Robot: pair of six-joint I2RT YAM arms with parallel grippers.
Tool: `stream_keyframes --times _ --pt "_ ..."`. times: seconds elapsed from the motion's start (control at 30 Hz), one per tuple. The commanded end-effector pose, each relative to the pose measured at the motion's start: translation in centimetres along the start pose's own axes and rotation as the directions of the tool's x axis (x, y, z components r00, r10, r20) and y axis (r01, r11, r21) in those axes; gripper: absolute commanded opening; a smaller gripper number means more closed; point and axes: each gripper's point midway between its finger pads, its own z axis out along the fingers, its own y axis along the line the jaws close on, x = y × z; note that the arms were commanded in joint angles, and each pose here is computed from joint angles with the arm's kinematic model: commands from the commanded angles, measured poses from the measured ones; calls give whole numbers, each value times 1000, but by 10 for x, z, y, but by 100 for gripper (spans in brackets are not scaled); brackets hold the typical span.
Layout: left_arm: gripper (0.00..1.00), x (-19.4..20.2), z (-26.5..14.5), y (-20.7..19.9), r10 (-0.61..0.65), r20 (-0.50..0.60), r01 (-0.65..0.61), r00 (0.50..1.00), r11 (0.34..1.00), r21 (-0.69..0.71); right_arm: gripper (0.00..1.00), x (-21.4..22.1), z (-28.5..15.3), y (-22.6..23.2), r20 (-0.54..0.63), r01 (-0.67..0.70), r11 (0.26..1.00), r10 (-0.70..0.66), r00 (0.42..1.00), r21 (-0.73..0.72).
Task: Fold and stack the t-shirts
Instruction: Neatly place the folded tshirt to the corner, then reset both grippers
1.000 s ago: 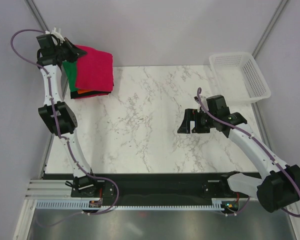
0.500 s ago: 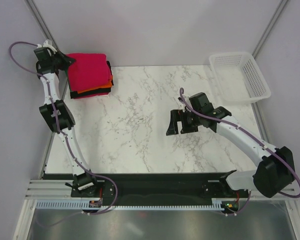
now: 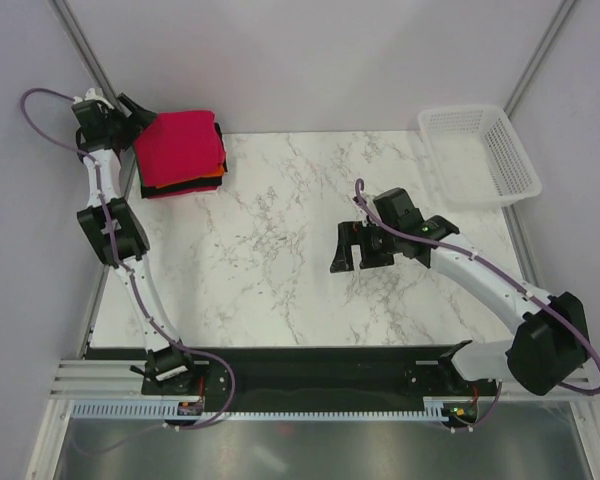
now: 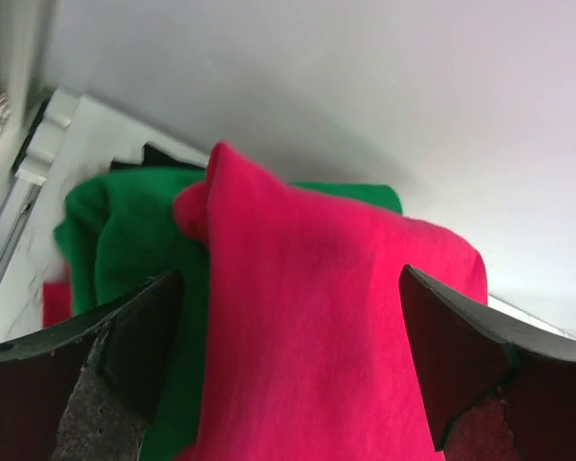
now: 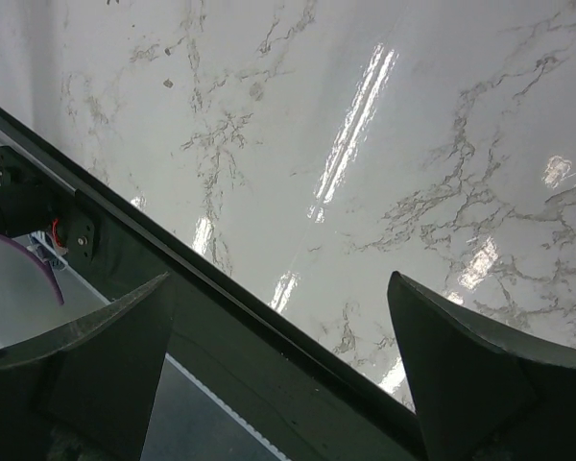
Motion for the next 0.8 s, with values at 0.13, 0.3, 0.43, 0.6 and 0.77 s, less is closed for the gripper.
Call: stream_keyframes --times 0.13,0.3,0.43,0.6,0.77 --pt "100 -78 -94 -44 -4 212 58 977 968 -246 98 -8 -34 -3 132 41 996 -51 990 77" --pt "100 -94 -152 -46 8 287 119 958 897 -425 98 -2 -50 -15 152 37 987 -61 986 155" --pt "100 -61 -176 -39 -23 221 128 975 873 -471 98 1 -62 -11 186 30 989 -56 981 142" --pt "98 -15 -214 -65 -33 116 76 993 918 -389 98 -2 -78 2 253 45 995 -68 965 93" --pt "97 52 -271 -93 3 26 3 1000 968 -251 98 -5 -89 25 305 70 997 -62 950 -16"
